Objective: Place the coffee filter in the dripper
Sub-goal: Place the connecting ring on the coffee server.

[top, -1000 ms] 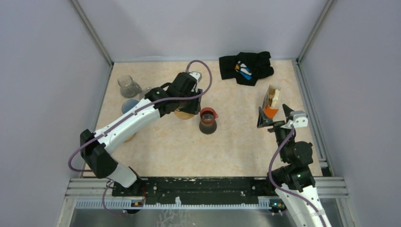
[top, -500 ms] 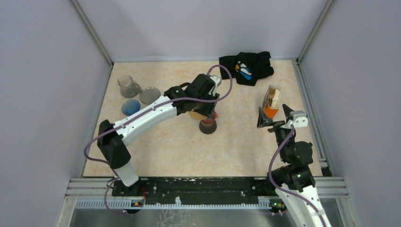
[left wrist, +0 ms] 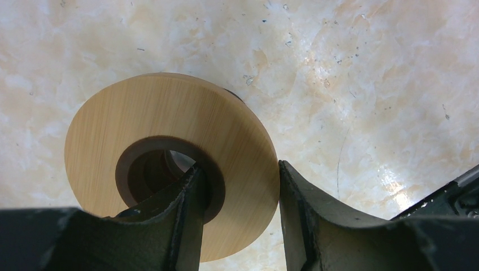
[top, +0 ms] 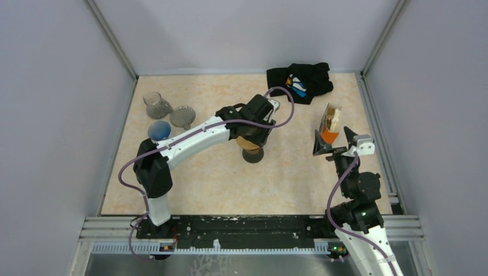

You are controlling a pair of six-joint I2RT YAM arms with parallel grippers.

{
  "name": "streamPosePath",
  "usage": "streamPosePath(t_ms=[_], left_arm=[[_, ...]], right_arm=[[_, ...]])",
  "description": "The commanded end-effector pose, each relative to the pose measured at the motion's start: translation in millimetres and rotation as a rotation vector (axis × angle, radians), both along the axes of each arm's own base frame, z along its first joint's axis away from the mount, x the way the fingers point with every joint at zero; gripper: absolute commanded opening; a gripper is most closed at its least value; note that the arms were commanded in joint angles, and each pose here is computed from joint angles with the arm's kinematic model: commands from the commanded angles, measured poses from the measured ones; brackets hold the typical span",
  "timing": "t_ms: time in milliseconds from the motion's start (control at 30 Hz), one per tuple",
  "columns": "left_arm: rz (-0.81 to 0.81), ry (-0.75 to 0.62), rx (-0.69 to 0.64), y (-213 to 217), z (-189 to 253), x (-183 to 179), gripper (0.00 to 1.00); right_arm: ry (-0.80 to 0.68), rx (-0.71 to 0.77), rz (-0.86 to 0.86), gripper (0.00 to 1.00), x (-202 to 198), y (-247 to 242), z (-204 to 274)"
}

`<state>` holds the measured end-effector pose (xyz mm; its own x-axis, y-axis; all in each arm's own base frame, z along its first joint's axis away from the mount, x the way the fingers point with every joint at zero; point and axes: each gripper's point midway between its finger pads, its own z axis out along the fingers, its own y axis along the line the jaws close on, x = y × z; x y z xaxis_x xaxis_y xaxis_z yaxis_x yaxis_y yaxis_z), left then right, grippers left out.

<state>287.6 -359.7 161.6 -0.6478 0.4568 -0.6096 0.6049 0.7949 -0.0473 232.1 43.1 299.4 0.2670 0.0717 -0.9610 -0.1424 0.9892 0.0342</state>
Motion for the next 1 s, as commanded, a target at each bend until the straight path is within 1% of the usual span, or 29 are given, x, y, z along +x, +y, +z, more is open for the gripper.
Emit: streamPosePath(t_ms=[0,167,400,633,700,967], left_arm=[[-0.03,-0.026,-0.008,-11.1,9.0,1.6,0.36],[-0.038,-0.013,0.012,-12.7,-0.9,-0.4,0.39],[-0.053,0.007,0.027,-15.7,-9.5,-3.9,0.46],[-0.055,0.009,0.023,-16.1,-7.0,-6.4,0.54],[-0.054,0.008,0.021,-16.3,-6.3,-6.8,0.58],[-0.059,0.003,-0.001,-18.7,2.3,-9.6,0.62]], right_arm=[[-0.059,0.013,0.015,0.99,-6.1,1.6,15.3],[-0.06,0.014,0.015,0.99,-6.2,1.5,15.7],[-0.058,0.013,0.012,0.99,-6.0,1.1,15.0],[-0.059,0.013,0.015,0.99,-6.3,1.5,15.3],[-0.06,0.014,0.014,0.99,-6.4,1.4,15.4],[-0.06,0.013,0.015,0.99,-6.5,1.6,15.8]])
